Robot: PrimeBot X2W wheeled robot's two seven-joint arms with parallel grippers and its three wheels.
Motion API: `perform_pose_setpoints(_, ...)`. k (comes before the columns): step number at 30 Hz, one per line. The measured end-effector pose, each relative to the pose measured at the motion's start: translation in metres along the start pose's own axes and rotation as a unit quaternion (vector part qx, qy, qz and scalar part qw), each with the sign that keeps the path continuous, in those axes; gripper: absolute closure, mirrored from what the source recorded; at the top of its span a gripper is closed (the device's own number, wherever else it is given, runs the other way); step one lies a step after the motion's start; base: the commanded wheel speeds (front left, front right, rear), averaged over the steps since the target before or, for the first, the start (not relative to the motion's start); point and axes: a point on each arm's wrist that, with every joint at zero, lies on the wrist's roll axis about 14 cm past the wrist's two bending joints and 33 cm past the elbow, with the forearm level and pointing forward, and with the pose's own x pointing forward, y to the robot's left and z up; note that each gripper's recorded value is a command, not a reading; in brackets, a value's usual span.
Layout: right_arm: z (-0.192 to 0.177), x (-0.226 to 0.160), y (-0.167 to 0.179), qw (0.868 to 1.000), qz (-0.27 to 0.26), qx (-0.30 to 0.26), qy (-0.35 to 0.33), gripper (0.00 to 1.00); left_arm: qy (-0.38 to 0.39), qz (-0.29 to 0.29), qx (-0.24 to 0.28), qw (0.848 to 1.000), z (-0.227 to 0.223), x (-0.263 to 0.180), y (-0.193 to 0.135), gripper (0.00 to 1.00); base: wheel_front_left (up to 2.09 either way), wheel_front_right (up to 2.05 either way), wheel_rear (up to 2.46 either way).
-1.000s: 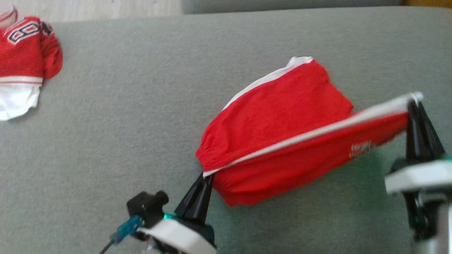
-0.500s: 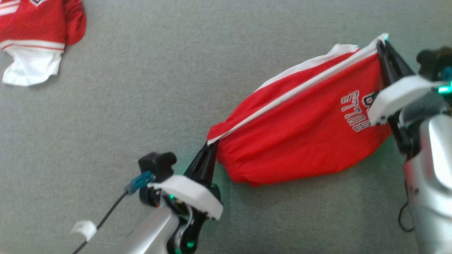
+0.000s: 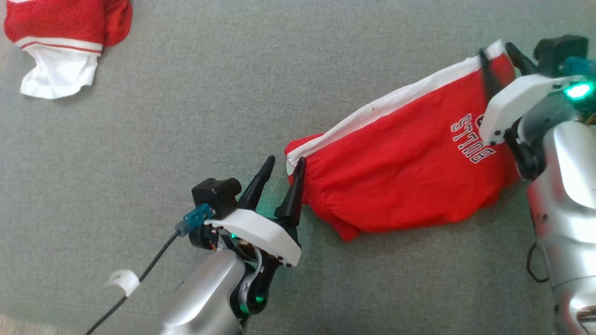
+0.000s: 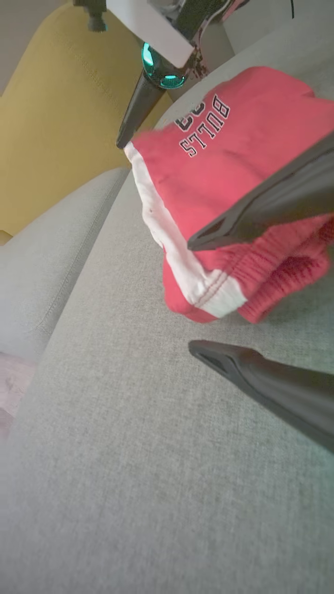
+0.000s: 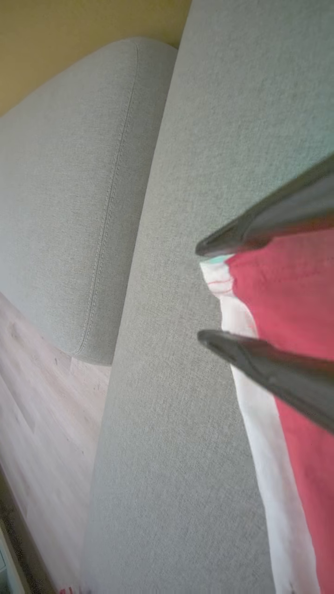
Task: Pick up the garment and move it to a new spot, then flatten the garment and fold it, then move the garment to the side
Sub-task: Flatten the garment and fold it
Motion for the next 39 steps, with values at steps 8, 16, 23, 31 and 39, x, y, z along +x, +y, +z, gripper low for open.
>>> perform_pose_setpoints(8, 0.013, -0.017, -0.003, 1.000, 0.001, 0.004, -0.016, 0.00, -0.046, -0.005, 0.031, 0.998, 0.020, -0.018, -0.005, 0.00, 0.00, 0.00, 0.00)
perform_pose_setpoints(16, -0.005, -0.046, -0.035, 0.999, -0.021, -0.004, 0.037, 0.00, -0.113, 0.055, 0.063, 0.990, 0.043, -0.063, 0.022, 0.00, 0.00, 0.00, 0.00)
perform_pose_setpoints(23, -0.069, -0.054, -0.026, 0.988, 0.002, 0.035, 0.152, 0.00, -0.128, 0.101, 0.065, 0.985, 0.052, -0.080, 0.046, 0.00, 0.00, 0.00, 0.00)
perform_pose_setpoints(31, -0.083, -0.048, -0.012, 0.978, 0.029, 0.058, 0.200, 0.22, -0.132, 0.115, 0.062, 0.983, 0.054, -0.082, 0.054, 0.00, 0.00, 0.00, 0.00)
perform_pose_setpoints(39, -0.078, -0.049, -0.005, 0.979, 0.038, 0.070, 0.187, 1.00, -0.135, 0.116, 0.063, 0.982, 0.056, -0.080, 0.052, 0.00, 0.00, 0.00, 0.00)
